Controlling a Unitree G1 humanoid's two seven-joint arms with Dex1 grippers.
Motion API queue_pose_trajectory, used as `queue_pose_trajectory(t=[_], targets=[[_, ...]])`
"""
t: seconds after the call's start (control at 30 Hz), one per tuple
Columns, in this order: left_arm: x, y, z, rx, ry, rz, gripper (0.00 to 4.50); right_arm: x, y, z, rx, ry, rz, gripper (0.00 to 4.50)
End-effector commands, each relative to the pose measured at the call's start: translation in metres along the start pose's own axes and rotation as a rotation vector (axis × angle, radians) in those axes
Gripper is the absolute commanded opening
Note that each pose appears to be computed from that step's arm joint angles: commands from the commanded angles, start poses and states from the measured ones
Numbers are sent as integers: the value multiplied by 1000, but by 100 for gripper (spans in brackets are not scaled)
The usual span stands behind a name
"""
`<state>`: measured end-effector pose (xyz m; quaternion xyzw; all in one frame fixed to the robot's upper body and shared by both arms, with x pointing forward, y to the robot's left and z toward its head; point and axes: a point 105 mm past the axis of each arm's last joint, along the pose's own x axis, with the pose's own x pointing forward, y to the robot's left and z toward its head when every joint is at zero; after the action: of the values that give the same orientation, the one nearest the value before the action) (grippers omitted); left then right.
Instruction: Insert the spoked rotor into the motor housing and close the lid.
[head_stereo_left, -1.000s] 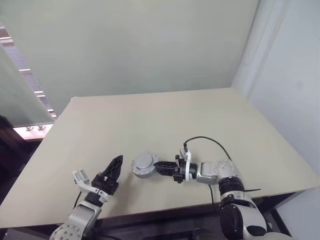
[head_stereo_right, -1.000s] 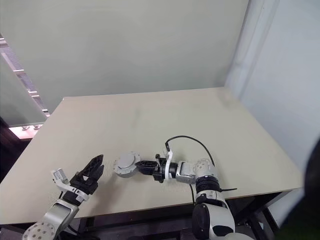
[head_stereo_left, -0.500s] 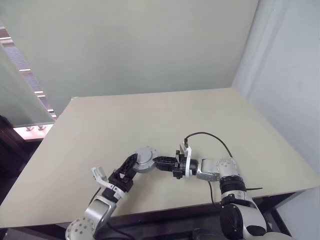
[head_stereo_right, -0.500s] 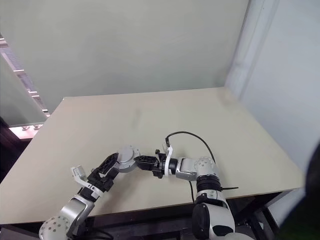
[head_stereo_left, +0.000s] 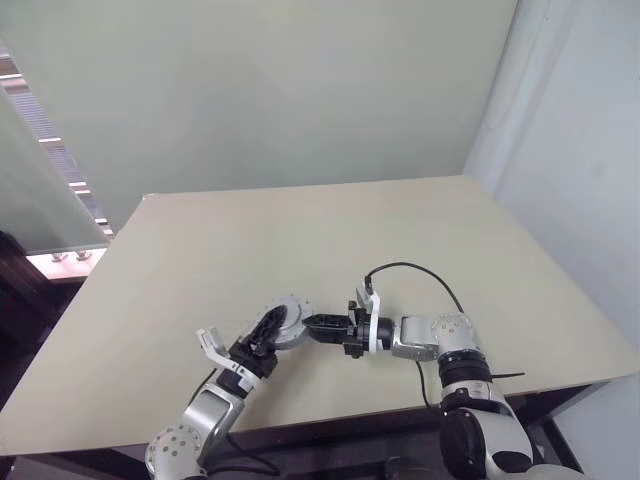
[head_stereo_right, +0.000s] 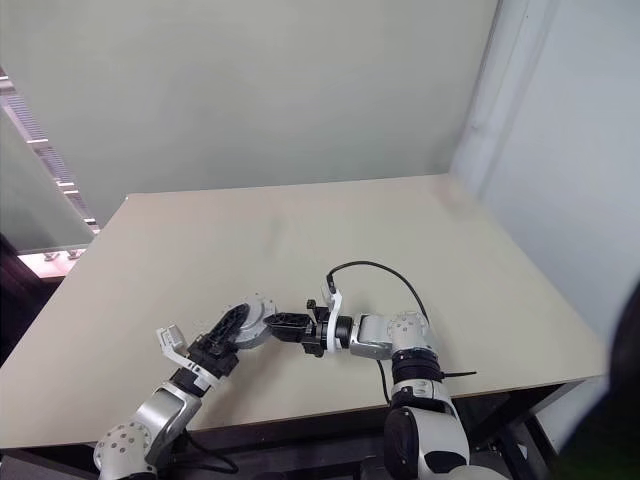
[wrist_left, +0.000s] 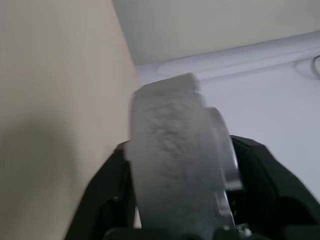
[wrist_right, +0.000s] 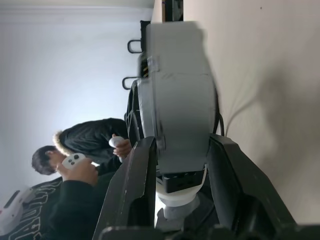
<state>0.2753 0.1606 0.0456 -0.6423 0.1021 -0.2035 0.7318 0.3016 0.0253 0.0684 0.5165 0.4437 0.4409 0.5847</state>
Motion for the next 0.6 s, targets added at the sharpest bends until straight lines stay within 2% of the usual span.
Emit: queue_pose_trajectory(t=[0.03, 0.2, 0.33, 0.5, 0.6], targets=[[4, -6, 0, 22, 17, -22, 223, 28, 48, -13, -57, 53, 206, 120], [5, -6, 1, 21, 9, -26, 223, 28, 44, -11, -115, 26, 175, 120], [5, -6, 1, 22, 1, -27, 215, 27, 49, -14, -161, 36, 209, 256], [6, -7, 5, 28, -19, -33, 207, 29, 42, -5, -195, -27, 152, 437], [6, -9, 9, 44, -34, -38, 205, 28, 40, -1, -218, -47, 134, 450]])
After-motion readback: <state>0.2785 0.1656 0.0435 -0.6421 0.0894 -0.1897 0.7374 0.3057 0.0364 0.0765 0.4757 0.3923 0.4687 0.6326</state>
